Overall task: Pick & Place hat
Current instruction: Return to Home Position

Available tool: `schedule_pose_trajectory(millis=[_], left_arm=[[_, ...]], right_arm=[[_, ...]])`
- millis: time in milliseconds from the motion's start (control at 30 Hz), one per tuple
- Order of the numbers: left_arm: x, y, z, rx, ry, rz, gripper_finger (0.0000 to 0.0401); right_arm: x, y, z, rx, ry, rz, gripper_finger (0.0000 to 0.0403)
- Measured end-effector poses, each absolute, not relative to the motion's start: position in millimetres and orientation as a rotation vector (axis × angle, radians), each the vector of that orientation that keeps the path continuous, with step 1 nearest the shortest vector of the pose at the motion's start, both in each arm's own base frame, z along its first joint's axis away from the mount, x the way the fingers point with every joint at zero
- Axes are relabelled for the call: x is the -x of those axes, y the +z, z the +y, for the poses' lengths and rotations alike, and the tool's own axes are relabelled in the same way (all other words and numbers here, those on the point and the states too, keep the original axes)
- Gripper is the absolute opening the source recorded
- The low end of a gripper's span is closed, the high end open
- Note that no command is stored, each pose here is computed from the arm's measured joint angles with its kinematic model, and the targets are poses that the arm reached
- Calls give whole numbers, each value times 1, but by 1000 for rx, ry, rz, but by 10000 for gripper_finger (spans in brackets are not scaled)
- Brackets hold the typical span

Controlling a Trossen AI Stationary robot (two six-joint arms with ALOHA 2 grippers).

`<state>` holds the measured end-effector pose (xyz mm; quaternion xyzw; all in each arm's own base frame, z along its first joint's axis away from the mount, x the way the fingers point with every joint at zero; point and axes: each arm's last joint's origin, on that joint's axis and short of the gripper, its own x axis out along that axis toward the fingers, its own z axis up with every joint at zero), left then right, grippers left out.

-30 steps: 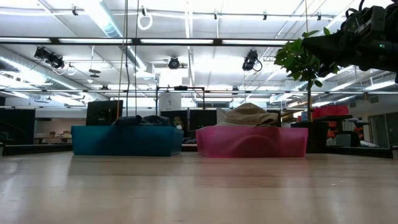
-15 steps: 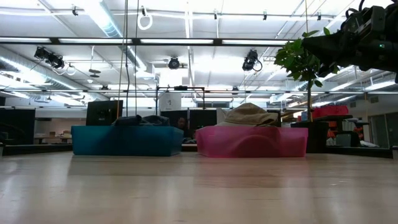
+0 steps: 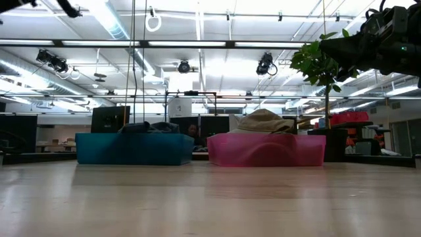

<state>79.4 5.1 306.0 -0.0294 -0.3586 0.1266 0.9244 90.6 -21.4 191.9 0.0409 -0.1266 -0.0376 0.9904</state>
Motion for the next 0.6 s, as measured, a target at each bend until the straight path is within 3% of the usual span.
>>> schedule_pose_trajectory(millis=[367,600], left_arm=[[-59,247,2,-36,140,-895,3],[-70,233,0,-70,127,-764,3]], right_arm=[[-91,192,-21,-82,-75,-254,27],[-91,192,-21,-81,-75,-258,27]])
